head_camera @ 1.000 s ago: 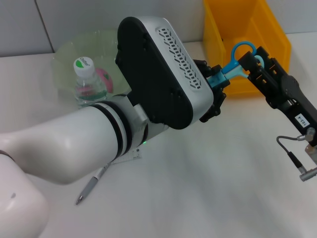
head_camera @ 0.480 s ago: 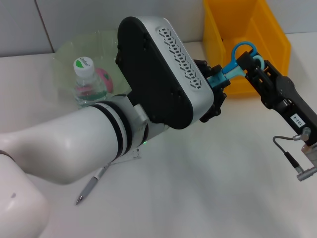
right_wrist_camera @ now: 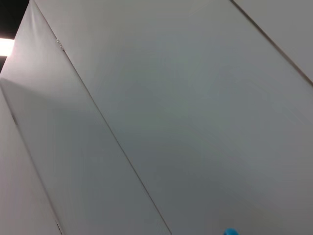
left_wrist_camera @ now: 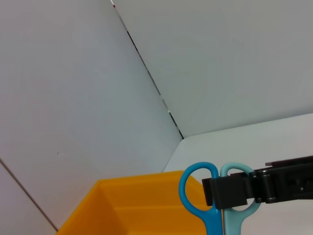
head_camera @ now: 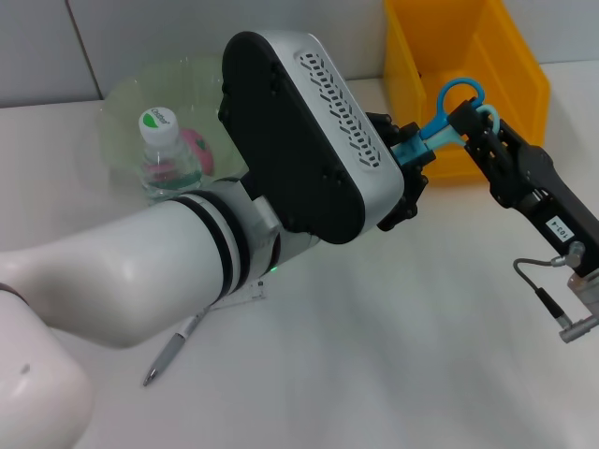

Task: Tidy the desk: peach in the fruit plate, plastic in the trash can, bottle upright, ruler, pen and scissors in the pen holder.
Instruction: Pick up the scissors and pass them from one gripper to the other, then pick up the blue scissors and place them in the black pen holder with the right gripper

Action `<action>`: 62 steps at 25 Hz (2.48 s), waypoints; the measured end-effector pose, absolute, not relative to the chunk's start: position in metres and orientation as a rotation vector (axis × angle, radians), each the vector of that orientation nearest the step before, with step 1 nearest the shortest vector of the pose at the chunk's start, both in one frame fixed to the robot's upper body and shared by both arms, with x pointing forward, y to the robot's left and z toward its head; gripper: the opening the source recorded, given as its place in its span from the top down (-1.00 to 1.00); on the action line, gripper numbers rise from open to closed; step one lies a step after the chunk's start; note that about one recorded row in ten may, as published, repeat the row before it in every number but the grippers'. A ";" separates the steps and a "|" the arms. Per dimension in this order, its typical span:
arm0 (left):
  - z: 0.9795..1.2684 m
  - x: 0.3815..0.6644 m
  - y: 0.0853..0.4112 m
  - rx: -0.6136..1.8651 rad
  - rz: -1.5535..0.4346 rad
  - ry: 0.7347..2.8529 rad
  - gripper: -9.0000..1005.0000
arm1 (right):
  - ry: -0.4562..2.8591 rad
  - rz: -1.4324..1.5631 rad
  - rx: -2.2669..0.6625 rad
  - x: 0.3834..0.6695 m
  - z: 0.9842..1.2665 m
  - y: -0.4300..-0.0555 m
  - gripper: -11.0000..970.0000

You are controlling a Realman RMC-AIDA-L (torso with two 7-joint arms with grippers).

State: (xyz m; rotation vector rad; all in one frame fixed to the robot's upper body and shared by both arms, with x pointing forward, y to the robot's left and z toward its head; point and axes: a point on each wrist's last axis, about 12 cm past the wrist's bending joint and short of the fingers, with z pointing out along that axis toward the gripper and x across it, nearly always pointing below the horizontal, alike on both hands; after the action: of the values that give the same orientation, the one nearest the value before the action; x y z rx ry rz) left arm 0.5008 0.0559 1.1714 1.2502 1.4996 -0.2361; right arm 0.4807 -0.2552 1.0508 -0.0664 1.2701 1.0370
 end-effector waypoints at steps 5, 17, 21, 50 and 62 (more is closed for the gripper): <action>1.171 0.500 0.056 1.252 -0.237 1.499 0.38 | 1.282 1.039 -0.067 0.483 1.050 -0.254 0.51; 1.172 0.499 0.053 1.248 -0.246 1.489 0.34 | 1.305 1.051 -0.110 0.485 1.049 -0.248 0.65; 1.170 0.498 0.052 1.253 -0.250 1.487 0.33 | 1.286 1.036 -0.100 0.481 1.049 -0.250 0.75; 1.139 0.481 0.088 1.076 -0.250 1.596 -0.65 | 1.256 0.839 -0.285 0.566 1.095 -0.255 0.80; 1.148 0.473 0.099 0.955 -0.230 1.512 -0.65 | 1.292 0.803 -0.394 0.593 1.111 -0.243 0.78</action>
State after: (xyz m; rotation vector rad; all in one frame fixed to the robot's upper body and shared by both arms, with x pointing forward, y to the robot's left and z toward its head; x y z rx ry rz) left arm 0.4730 0.0992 1.1477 0.9549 1.5125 -0.2298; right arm 0.5927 -0.2432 1.1107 -0.3942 1.2923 0.8030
